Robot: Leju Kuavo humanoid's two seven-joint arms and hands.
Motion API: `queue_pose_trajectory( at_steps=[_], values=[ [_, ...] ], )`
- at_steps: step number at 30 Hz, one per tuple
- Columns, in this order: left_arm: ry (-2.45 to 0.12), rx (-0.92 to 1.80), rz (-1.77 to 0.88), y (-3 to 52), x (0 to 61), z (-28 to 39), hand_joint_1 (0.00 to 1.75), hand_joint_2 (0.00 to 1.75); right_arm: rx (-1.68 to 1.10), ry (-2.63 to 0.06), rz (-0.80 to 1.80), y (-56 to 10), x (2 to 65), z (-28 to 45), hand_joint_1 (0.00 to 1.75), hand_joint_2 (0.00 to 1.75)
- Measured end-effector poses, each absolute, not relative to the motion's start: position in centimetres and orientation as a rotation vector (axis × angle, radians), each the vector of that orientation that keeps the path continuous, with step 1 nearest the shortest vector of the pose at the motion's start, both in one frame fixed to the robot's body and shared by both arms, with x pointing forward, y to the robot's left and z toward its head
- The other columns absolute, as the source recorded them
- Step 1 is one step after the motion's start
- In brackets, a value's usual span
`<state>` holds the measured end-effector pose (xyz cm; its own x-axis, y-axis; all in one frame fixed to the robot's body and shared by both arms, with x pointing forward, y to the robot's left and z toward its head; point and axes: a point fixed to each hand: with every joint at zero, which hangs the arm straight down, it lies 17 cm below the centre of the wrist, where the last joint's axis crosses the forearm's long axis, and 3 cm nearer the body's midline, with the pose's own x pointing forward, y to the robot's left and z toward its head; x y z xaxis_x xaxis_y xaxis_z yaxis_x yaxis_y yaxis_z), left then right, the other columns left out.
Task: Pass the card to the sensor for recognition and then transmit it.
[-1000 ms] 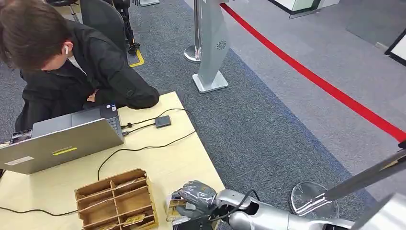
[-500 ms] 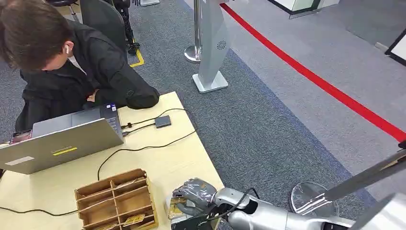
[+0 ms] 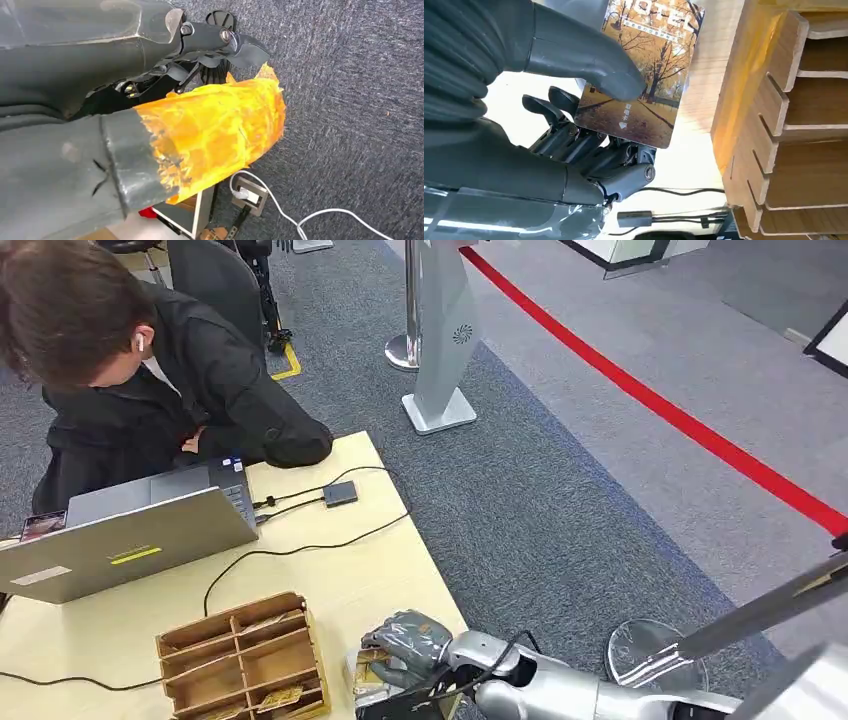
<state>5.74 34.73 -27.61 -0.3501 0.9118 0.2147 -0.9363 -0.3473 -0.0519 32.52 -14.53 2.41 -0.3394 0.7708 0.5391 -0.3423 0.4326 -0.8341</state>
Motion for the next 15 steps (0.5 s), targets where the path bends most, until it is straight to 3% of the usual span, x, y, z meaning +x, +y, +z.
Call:
queue_pose_trajectory(
  at_steps=[15],
  values=[
    [-0.192, 0.173, 1.929, 34.72, 5.66, -27.63, 0.0, 0.0, -0.426, -1.492, 1.227, -14.91, 32.73, 1.83, 1.75, 1.75]
  ],
)
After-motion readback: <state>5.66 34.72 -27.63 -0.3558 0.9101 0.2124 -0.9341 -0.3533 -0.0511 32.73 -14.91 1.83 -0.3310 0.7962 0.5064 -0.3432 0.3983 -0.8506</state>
